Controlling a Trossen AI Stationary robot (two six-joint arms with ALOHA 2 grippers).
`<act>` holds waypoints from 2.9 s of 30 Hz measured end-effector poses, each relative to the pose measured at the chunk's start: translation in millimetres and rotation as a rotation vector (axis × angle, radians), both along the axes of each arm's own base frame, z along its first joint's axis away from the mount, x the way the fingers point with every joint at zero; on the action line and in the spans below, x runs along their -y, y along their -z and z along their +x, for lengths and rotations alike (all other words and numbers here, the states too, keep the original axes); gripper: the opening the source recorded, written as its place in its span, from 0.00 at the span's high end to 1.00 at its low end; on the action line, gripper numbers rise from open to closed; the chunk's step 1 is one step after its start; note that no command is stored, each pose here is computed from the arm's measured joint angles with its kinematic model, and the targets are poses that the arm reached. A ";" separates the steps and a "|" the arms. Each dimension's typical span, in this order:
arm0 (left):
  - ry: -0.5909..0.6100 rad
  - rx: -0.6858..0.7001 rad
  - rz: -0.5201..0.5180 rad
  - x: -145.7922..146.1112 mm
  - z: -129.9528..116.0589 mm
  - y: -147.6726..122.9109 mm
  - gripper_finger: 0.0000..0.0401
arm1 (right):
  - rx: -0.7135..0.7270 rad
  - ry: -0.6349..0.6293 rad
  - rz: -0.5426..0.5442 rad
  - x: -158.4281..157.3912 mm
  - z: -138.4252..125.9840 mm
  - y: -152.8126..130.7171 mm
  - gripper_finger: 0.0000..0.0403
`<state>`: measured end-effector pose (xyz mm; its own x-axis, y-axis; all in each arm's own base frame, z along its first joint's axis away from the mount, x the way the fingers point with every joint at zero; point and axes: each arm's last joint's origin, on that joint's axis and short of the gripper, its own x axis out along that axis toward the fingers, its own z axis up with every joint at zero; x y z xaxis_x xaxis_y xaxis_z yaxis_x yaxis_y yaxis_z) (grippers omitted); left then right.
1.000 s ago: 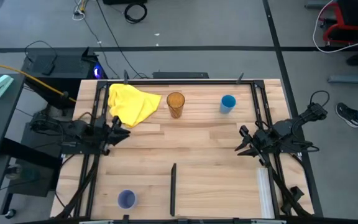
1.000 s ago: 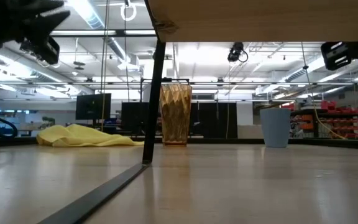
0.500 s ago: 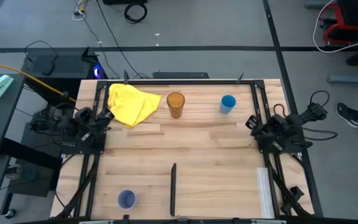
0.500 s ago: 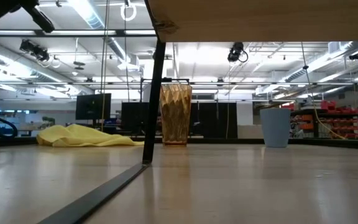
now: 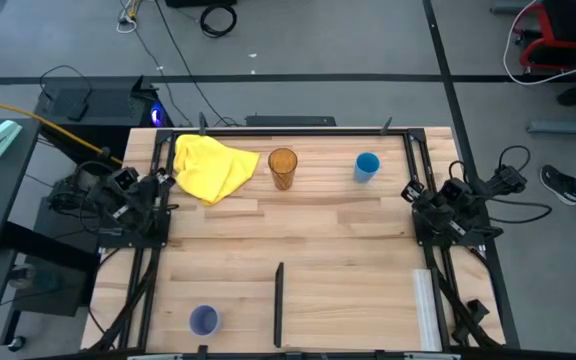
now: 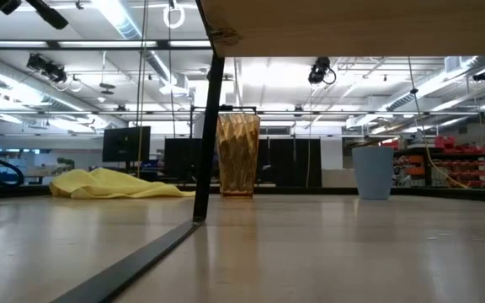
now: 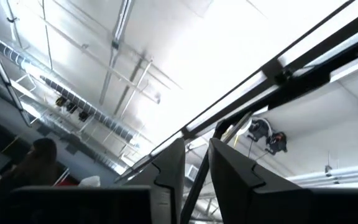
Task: Stack small to large cups/mugs on shelf
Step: Put the brown cup on the shelf
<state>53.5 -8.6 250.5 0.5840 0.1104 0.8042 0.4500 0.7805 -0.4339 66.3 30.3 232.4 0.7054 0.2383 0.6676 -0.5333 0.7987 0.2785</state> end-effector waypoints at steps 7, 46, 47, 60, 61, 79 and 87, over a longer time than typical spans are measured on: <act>-0.043 0.046 0.013 -3.3 -10.2 -24.7 0.80 | 0.044 0.035 0.060 5.3 -7.3 -20.3 0.76; -0.420 -1.494 0.117 3.1 72.7 -143.2 0.82 | -0.036 0.149 0.138 21.5 -29.5 -79.6 0.76; -0.440 -1.527 0.108 1.0 76.9 -143.1 0.82 | -0.040 0.152 0.139 21.3 -28.9 -79.4 0.76; -0.450 -1.768 -0.089 -64.2 136.3 -137.4 0.76 | -0.146 0.197 0.159 14.8 -11.5 -76.2 0.76; -0.424 -1.774 -0.093 -72.6 142.1 -136.5 0.76 | -0.154 0.199 0.160 14.2 -10.0 -75.9 0.76; -0.065 -2.007 -0.115 -187.3 255.9 -99.3 0.72 | -0.268 0.136 0.200 3.4 11.1 -70.1 0.76; 0.050 -2.131 -0.152 -202.2 284.9 -65.3 0.65 | -0.304 0.139 0.182 -0.4 18.5 -67.3 0.76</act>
